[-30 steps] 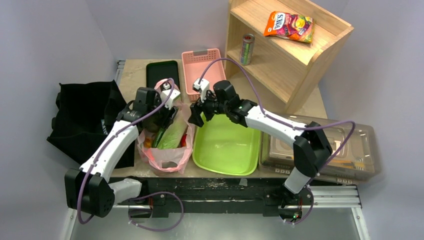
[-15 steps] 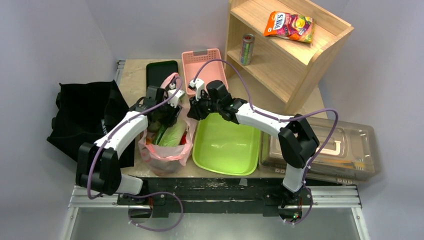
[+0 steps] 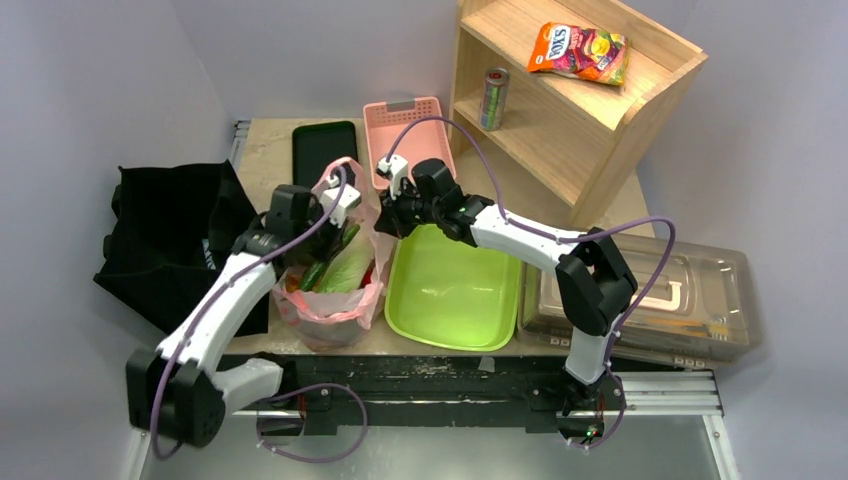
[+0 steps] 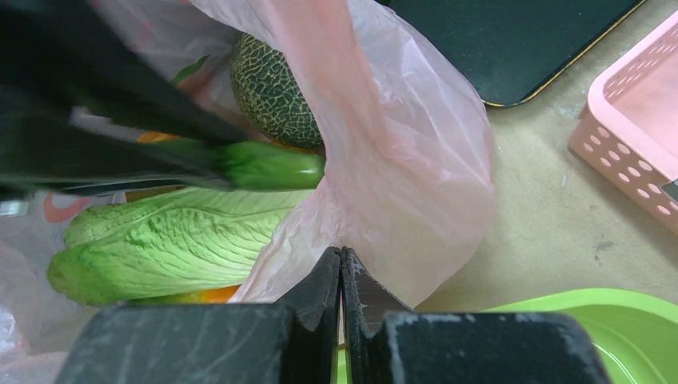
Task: Untie the knot of the grocery bags and take out the mixed food
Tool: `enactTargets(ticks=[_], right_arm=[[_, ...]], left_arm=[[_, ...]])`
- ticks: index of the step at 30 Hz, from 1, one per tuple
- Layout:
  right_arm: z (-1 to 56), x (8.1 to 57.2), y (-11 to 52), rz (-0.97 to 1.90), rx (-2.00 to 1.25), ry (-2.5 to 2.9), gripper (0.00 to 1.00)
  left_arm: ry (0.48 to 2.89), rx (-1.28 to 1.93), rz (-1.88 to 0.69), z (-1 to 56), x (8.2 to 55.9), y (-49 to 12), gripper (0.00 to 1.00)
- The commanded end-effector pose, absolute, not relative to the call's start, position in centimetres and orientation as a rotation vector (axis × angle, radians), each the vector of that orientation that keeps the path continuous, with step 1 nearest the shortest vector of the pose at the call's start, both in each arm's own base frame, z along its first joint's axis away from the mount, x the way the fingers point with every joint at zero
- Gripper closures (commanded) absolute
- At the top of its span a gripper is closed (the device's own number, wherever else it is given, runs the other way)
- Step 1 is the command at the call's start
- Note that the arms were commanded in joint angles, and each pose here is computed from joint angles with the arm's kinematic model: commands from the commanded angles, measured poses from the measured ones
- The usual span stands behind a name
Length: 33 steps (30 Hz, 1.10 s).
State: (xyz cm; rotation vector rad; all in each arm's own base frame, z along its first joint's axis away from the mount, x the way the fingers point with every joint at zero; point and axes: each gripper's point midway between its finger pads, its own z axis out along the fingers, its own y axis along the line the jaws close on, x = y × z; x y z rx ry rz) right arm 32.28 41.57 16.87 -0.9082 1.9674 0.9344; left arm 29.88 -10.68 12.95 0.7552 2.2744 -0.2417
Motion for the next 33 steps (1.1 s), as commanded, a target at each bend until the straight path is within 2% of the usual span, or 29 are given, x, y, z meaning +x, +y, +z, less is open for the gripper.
enactTargets(ticks=[1,5,6,8,10,15,20,26,29,33], right_arm=[[20.7,33.6,42.5,0.939,-0.871,1.859,1.00],[22.1,33.2,42.5,0.955,-0.883,1.823,0.99],[22.6,33.0,42.4,0.963,-0.891,1.810,0.90],[23.9,32.6,42.3,0.975,-0.905,1.773,0.61],[25.6,32.1,41.8,0.977,-0.918,1.727,0.42],[31.3,30.8,39.7,0.977,-0.896,1.587,0.26],[35.6,29.7,37.7,0.952,-0.851,1.486,0.19],[37.5,32.3,32.9,0.763,-0.658,1.560,0.17],[38.5,33.7,28.8,0.643,-0.477,1.604,0.16],[39.6,34.5,23.4,0.493,-0.277,1.608,0.13]], left_arm=[[2.108,0.857,-0.319,17.0,26.3,-11.5,1.00],[1.986,0.916,-0.347,19.5,23.6,-11.7,1.00],[1.941,0.936,-0.366,20.4,23.0,-12.0,1.00],[1.854,0.939,-0.393,22.7,22.0,-12.5,1.00],[1.790,0.911,-0.407,25.6,21.6,-12.7,1.00],[1.631,0.825,-0.438,33.6,22.2,-13.6,1.00],[1.443,0.756,-0.528,40.2,24.0,-15.6,1.00],[1.361,0.635,-0.633,45.4,28.5,-19.9,1.00],[1.505,0.395,-0.656,45.3,30.6,-22.2,1.00],[1.794,0.206,-0.763,39.5,30.7,-27.7,1.00]])
